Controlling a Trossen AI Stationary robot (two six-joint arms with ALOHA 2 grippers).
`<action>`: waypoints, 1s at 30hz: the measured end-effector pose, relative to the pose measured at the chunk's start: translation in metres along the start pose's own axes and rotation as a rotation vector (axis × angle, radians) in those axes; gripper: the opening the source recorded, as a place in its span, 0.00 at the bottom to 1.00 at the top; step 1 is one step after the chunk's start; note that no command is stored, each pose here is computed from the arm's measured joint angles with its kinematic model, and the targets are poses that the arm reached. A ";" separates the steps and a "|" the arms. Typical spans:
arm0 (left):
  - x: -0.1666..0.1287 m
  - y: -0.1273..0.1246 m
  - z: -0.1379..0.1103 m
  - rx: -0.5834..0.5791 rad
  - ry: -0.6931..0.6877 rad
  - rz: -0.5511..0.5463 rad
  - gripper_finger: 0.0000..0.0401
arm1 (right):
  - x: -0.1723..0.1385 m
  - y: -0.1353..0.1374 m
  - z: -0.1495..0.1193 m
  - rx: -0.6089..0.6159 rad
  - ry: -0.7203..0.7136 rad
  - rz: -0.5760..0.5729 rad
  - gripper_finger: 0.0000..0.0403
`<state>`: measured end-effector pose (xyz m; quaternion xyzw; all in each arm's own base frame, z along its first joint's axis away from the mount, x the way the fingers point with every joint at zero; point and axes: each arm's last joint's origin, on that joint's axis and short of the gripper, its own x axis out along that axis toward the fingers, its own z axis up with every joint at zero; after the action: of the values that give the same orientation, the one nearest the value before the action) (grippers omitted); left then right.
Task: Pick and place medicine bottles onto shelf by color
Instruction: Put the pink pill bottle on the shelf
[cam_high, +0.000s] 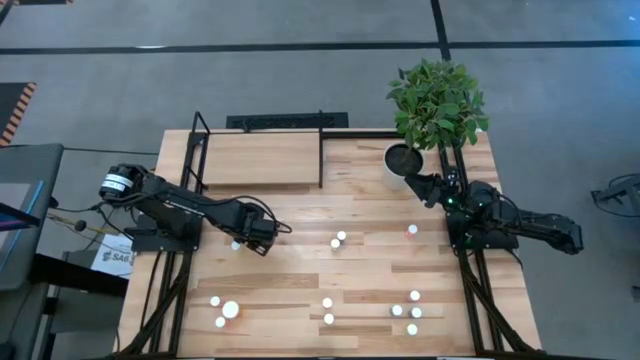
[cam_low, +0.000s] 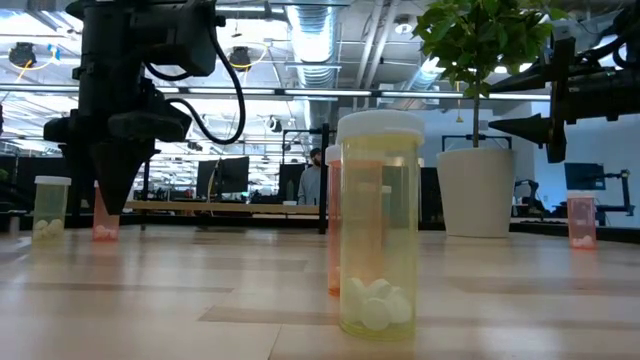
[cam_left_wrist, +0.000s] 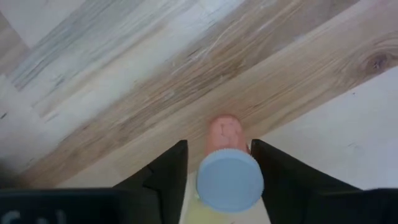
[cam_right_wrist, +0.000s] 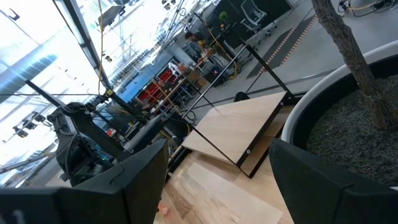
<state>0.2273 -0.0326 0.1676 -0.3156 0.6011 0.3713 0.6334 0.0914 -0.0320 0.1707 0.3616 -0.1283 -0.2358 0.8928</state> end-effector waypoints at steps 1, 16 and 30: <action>0.000 0.000 0.001 -0.003 0.001 0.000 0.36 | 0.000 0.000 0.000 0.000 0.000 0.000 0.75; 0.002 0.007 0.016 -0.046 0.066 -0.029 0.24 | 0.000 0.000 0.000 0.000 0.000 0.000 0.75; -0.039 0.011 0.057 -0.121 -0.037 -0.007 0.24 | 0.000 0.000 0.000 0.000 0.000 0.000 0.75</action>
<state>0.2480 0.0178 0.2112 -0.3484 0.5647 0.4107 0.6254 0.0914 -0.0320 0.1706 0.3616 -0.1282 -0.2360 0.8928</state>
